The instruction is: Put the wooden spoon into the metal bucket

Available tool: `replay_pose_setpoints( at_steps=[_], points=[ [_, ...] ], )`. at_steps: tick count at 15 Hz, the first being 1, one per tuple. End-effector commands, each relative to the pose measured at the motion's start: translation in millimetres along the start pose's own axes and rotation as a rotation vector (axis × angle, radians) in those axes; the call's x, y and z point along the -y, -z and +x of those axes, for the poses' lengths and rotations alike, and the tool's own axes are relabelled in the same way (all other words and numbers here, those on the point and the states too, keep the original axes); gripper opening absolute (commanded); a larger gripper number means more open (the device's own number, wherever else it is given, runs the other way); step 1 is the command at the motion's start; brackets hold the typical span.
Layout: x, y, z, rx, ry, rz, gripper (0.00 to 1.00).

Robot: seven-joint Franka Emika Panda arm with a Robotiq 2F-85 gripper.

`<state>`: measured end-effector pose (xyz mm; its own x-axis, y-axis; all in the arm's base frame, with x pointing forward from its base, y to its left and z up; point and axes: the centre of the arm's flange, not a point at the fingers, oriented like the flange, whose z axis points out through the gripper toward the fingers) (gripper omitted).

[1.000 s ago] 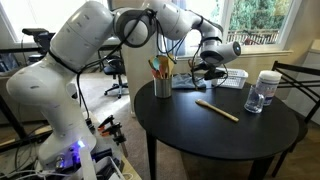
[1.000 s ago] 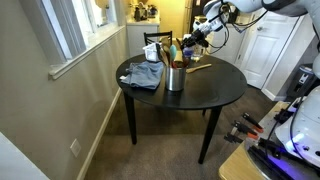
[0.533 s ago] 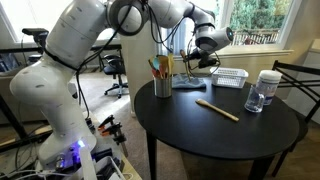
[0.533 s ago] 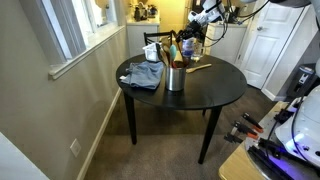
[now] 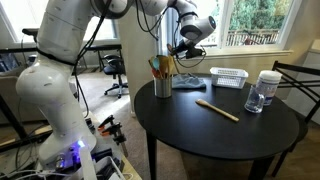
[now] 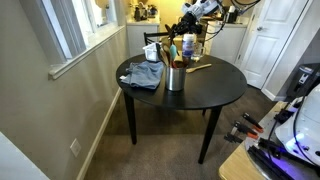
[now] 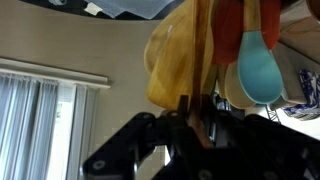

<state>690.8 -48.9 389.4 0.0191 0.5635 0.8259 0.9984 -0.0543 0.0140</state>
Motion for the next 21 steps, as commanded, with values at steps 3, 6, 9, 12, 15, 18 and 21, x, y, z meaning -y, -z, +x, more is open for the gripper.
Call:
replay_pose_setpoints(
  at_steps=[3, 6, 9, 12, 15, 18, 21],
  points=[
    [20, -17, 30, -0.052, -0.034, -0.069, 0.08],
    [42, -29, 32, -0.06, -0.081, -0.077, 0.08],
    [55, -43, 22, -0.072, -0.162, -0.018, 0.08],
    [91, -54, 16, -0.075, -0.182, 0.077, 0.08],
    [81, -56, 7, -0.081, -0.176, 0.1, 0.08],
    [78, -51, -1, -0.067, -0.166, 0.072, 0.08],
    [77, -47, -10, -0.035, -0.169, 0.028, 0.08]
  ],
)
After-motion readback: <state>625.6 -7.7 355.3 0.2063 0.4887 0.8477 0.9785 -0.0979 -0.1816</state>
